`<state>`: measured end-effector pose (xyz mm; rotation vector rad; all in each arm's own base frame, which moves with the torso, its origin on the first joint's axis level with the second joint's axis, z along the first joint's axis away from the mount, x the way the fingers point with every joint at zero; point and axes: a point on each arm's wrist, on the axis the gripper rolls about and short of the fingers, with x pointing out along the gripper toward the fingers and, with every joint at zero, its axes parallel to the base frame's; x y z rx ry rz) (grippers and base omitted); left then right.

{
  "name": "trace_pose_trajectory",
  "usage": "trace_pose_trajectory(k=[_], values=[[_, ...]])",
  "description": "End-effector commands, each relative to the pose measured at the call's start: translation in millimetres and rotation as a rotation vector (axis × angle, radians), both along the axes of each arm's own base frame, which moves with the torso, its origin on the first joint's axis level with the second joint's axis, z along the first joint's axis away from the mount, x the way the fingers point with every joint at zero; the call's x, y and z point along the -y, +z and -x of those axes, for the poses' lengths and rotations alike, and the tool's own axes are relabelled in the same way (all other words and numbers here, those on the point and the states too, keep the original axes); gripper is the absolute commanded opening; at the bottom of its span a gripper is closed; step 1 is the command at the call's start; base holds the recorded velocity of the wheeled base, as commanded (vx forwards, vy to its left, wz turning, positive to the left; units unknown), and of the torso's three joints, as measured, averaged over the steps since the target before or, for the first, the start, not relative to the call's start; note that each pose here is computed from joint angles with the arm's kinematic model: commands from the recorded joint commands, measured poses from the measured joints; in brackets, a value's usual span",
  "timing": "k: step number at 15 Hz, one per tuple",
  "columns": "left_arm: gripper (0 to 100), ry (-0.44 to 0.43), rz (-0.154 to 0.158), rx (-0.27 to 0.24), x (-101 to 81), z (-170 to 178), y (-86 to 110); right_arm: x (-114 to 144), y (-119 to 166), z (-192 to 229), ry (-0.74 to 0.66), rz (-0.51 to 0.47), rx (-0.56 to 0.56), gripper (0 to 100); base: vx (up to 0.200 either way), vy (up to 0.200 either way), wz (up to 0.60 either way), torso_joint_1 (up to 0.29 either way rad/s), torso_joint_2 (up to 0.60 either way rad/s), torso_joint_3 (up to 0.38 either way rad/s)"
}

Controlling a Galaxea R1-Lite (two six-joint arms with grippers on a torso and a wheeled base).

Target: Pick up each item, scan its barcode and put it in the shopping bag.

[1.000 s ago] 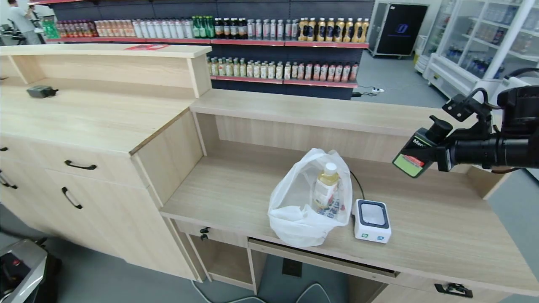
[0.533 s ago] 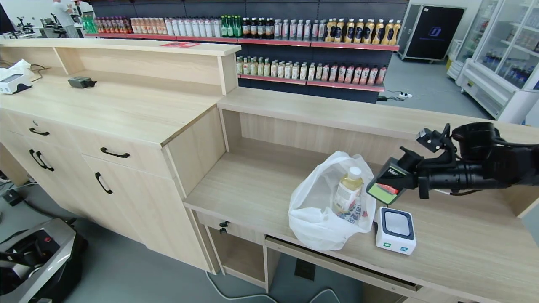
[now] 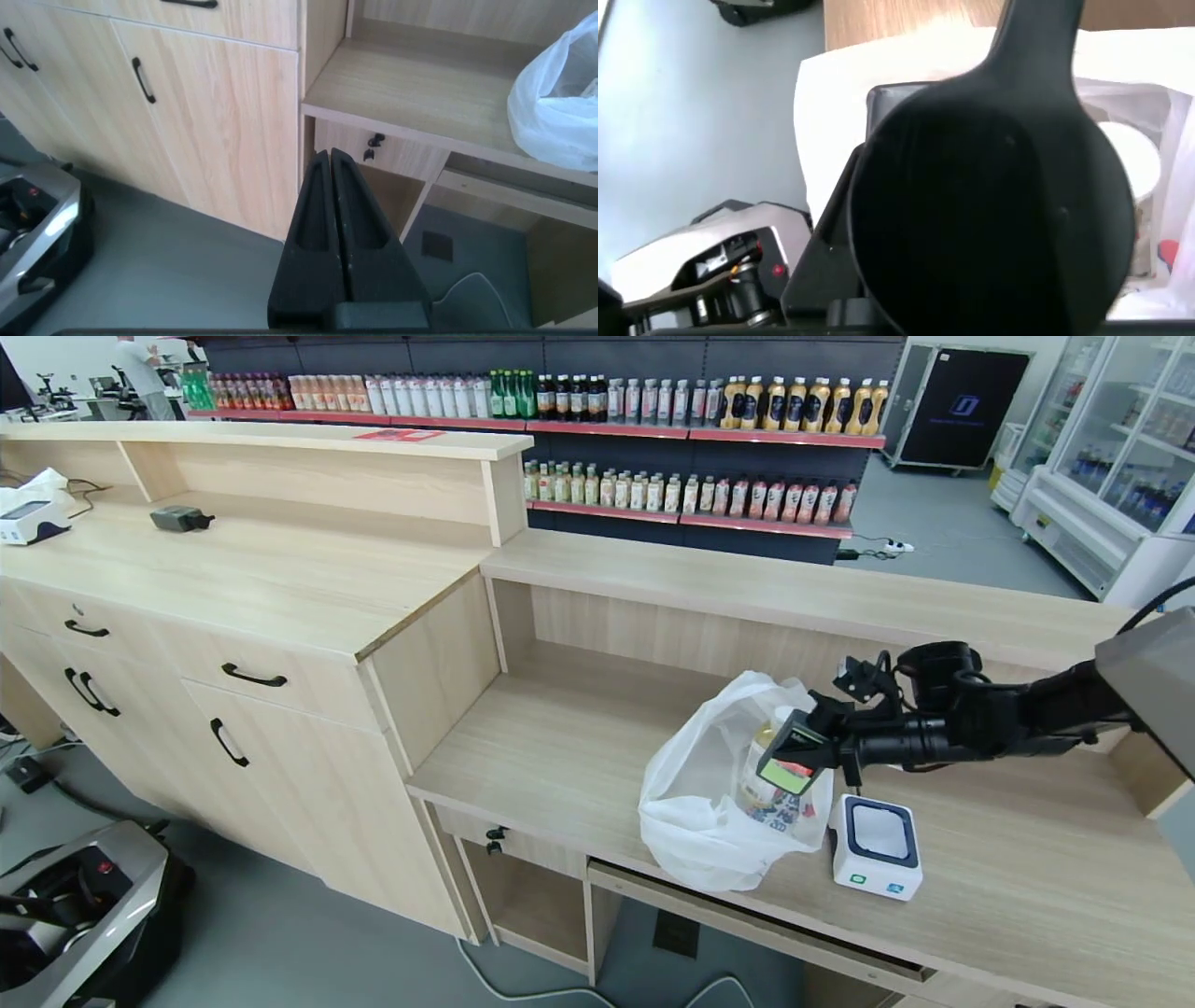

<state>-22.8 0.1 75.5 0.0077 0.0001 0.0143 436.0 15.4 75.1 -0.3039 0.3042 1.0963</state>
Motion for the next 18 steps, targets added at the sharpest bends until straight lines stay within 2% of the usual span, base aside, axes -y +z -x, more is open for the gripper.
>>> trace_pose_trajectory(k=[1,10,13,18], values=[[0,0.001,0.000,0.000,0.0,0,0.0,-8,-31,-8,0.018,0.036,-0.024,0,0.000,0.000,0.00,0.000,0.00,0.000],[0,0.001,0.000,0.000,0.0,0,0.0,-35,-61,-23,0.083,0.070,0.000,0,0.000,0.000,0.00,0.000,0.00,0.000],[0,0.001,0.000,0.000,0.0,0,0.0,-45,-70,-34,0.067,0.106,0.059,0,0.000,0.000,0.00,0.000,0.00,0.000],[0,0.001,0.000,0.000,0.0,0,0.0,-43,-86,-37,0.045,0.136,0.042,0,0.000,0.000,0.00,0.000,0.00,0.000]])
